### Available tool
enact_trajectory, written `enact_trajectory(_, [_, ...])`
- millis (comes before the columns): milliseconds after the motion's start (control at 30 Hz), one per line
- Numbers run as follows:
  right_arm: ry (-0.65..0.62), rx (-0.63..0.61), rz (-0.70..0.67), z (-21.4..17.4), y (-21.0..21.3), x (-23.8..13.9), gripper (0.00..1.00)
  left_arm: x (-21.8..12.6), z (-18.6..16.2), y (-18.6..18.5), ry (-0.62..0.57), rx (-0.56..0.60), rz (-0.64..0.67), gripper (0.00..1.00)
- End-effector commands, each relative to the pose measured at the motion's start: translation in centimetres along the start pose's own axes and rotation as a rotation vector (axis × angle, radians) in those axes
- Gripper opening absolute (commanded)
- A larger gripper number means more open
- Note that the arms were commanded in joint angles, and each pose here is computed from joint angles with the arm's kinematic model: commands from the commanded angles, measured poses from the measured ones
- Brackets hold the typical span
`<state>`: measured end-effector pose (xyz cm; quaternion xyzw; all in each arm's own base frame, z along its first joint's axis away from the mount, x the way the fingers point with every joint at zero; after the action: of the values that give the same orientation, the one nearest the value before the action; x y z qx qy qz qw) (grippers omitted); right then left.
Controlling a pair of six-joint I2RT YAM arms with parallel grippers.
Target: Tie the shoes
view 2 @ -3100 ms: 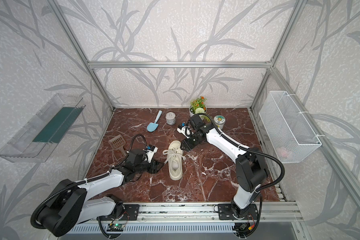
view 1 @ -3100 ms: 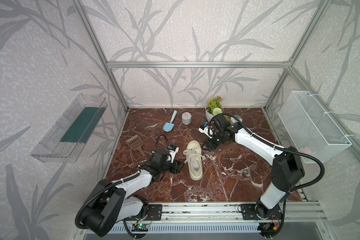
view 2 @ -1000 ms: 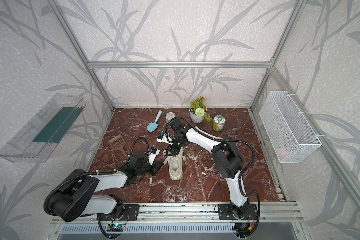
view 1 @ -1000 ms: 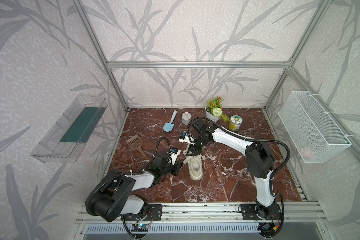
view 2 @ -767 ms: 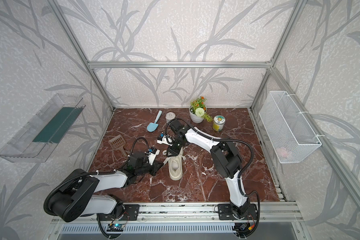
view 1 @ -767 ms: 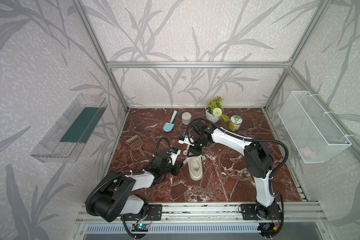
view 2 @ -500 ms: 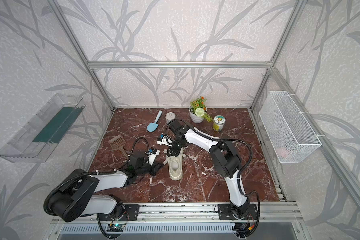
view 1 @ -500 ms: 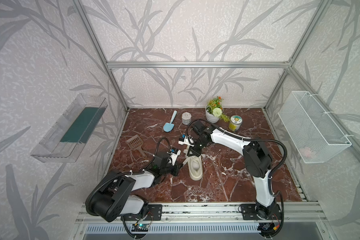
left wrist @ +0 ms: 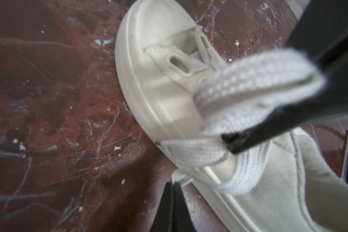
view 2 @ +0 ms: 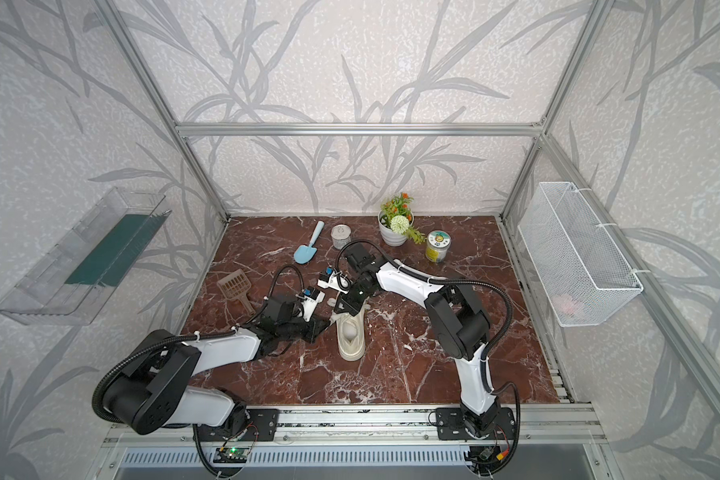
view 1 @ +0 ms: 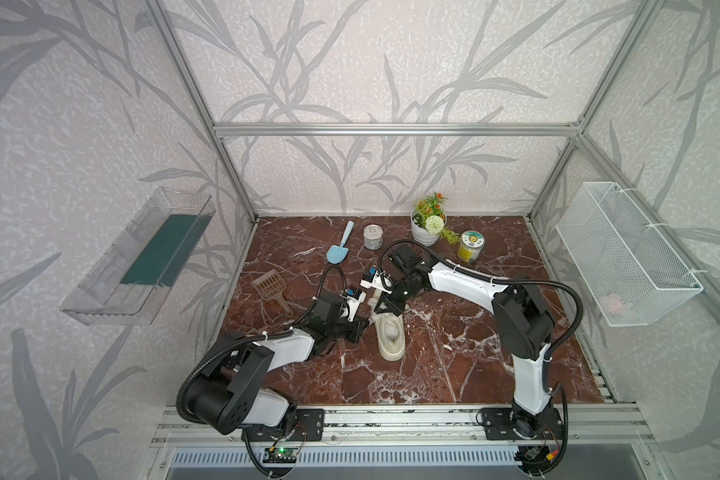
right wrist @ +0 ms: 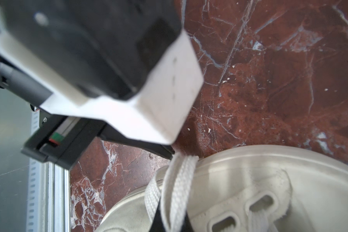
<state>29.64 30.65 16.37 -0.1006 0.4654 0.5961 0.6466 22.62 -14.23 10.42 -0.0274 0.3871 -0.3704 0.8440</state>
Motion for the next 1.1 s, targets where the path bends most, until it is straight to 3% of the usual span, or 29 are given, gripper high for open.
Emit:
enact_trajectory(0, [-0.109, 0.004, 0.063, 0.7, 0.9, -1.6, 0.01, 0.3, 0.2, 0.1, 0.042, 0.008, 0.004, 0.00])
enact_trajectory(367, [-0.241, 0.035, 0.136, -0.5, 0.7, -1.9, 0.00, 1.1, 1.9, 0.5, 0.080, 0.037, 0.023, 0.00])
enact_trajectory(767, [-0.280, 0.008, 0.144, -1.6, 0.9, -1.9, 0.00, 1.6, 5.0, 1.8, 0.049, 0.048, 0.064, 0.00])
enact_trajectory(1067, [-0.254, -0.049, 0.154, -2.1, 1.2, -2.0, 0.00, 2.5, 7.0, 1.7, 0.049, 0.074, -0.025, 0.00])
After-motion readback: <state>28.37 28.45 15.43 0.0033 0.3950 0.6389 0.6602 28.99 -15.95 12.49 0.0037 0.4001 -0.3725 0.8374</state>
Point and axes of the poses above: each gripper's point midway between its finger pads, its own x axis out along the fingers, its own y axis along the line the jaws close on, z = x × y, the point moved 10 cm from there along -x, back along the fingers, and after that the axes turned 5 degrees about x, right-handed, at the moved point
